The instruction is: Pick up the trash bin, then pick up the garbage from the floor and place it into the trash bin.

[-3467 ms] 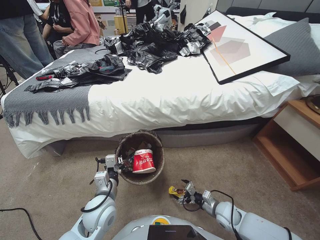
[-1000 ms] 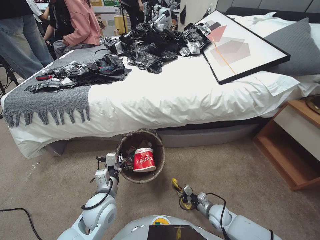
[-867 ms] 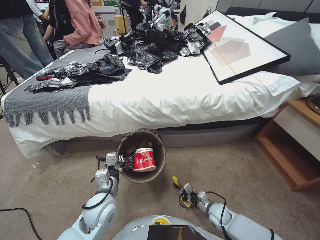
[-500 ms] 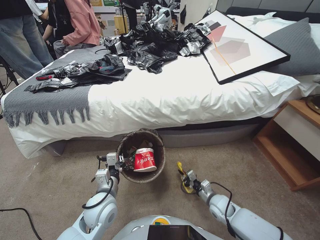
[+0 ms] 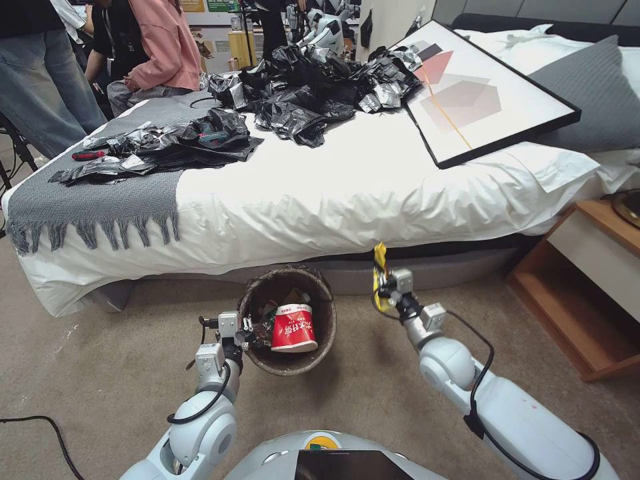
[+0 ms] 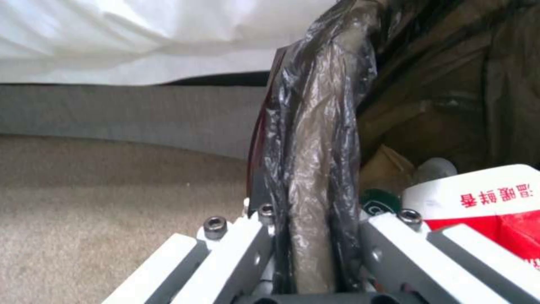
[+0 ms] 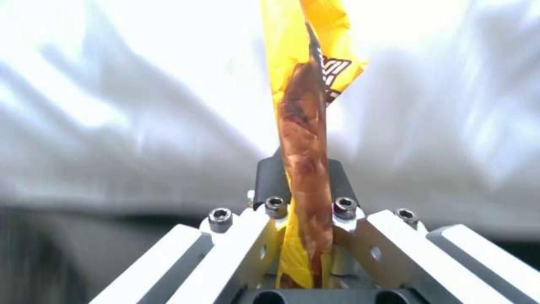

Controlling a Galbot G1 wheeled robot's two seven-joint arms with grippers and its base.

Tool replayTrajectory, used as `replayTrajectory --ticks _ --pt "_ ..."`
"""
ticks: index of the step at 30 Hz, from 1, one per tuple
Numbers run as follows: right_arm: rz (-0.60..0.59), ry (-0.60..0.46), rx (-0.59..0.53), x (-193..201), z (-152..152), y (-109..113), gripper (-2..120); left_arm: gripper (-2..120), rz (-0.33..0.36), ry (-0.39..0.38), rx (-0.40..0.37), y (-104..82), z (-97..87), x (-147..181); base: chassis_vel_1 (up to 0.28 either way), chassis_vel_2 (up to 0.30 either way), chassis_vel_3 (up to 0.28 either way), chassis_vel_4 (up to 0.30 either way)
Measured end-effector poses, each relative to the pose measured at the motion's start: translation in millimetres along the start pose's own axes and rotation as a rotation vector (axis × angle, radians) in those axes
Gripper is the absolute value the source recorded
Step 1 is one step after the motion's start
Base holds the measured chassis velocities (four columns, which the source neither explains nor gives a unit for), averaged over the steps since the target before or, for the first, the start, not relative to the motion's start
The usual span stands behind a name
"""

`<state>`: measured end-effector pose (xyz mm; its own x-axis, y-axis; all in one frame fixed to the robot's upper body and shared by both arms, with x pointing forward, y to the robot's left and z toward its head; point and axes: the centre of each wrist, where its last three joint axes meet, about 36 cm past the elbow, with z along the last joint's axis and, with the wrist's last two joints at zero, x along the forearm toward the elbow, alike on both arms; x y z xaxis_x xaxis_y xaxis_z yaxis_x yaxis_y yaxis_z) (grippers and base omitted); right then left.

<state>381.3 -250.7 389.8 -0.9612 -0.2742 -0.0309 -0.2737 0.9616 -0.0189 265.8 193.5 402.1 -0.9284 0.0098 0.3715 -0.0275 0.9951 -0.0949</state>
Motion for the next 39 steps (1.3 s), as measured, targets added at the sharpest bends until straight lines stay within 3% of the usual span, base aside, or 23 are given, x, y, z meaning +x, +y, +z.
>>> replayTrajectory --ticks 2,5,9,15,27,39 --pt "0.004 -0.018 -0.006 -1.2 -7.0 1.3 0 0 0.001 0.003 -0.001 -0.3 1.1 0.4 0.0 0.0 0.0 0.0" --pt "-0.028 -0.163 -0.064 0.0 -68.5 17.9 0 0 0.003 0.012 -0.008 -0.4 4.1 0.9 0.0 0.0 0.0 0.0" --pt "-0.09 -0.236 -0.089 6.9 -102.1 32.5 0 0 0.007 0.02 -0.017 0.6 6.0 1.4 0.0 0.0 0.0 0.0" --pt "-0.201 -0.264 -0.119 16.8 -120.2 53.6 0 0 0.012 0.028 -0.022 0.1 8.1 2.5 0.0 0.0 0.0 0.0" --pt "-0.416 -0.223 -0.166 22.8 -120.6 84.9 0 0 0.02 0.024 -0.025 -0.6 5.4 0.9 0.0 0.0 0.0 0.0" --pt "-0.525 -0.137 -0.19 15.5 -85.0 118.0 0 0 0.031 0.026 -0.036 -1.6 3.6 -0.5 0.0 0.0 0.0 0.0"
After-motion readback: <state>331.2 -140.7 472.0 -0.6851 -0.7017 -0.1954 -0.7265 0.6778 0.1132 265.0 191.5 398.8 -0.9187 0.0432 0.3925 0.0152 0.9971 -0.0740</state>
